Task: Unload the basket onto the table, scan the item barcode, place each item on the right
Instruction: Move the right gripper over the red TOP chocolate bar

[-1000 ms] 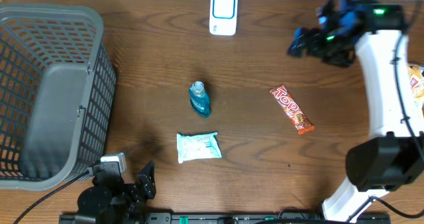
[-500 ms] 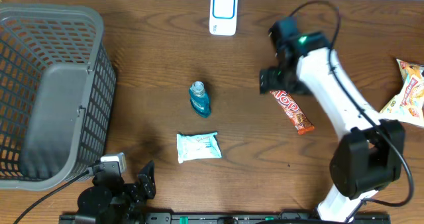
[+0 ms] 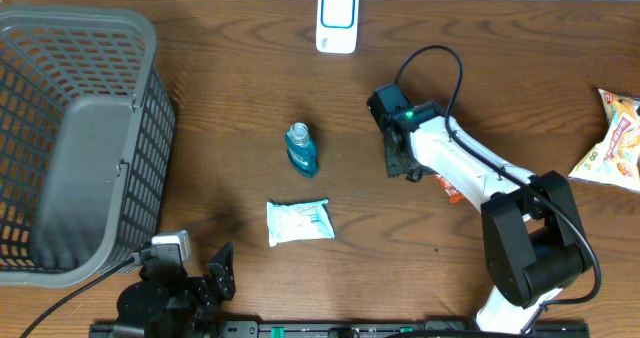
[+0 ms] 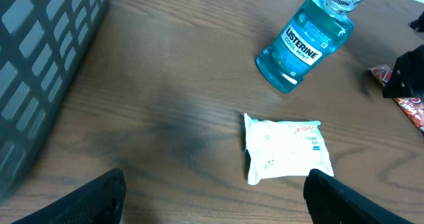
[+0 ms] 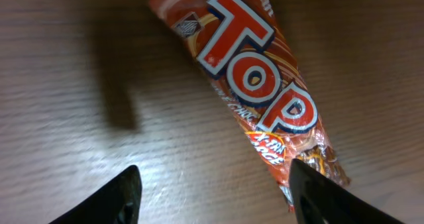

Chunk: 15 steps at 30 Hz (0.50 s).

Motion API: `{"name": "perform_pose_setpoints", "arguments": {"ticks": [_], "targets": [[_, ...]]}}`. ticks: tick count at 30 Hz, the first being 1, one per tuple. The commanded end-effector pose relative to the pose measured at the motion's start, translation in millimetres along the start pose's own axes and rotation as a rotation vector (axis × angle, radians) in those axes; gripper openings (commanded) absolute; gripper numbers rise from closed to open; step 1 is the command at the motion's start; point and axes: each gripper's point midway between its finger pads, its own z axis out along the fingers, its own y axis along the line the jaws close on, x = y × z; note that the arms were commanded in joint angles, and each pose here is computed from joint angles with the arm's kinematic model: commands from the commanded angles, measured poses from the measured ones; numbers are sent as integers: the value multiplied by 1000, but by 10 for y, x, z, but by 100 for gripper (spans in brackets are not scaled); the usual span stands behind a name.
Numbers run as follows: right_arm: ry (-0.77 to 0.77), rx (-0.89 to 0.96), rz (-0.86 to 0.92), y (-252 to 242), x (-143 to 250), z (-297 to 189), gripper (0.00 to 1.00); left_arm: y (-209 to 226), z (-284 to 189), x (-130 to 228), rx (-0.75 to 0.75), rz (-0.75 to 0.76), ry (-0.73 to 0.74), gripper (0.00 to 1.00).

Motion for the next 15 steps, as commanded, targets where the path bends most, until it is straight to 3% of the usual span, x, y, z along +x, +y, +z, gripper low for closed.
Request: {"name": "perform_pose_setpoints", "arguments": {"ticks": [1,3,6,8,9,10,15], "targets": [[-26,41,40,-164,-5,84,68,-2,-1,2,1,7,0,86],[-38,37,62,-191,-15,165,70,-2,-1,2,1,7,0,86],[-68,27,83,-263,-42,341,65,-2,-1,2,1,7,0,86],[-72,26,101,-302,-16,425,47,-2,-1,2,1,7,0,86],[-63,24,107,-320,31,474,21,-2,-1,2,1,7,0,86],[-54,23,109,-331,69,505,7,-2,-1,2,1,7,0,86],[-39,30,108,-357,199,609,2,-2,-1,2,1,7,0,86]]}}
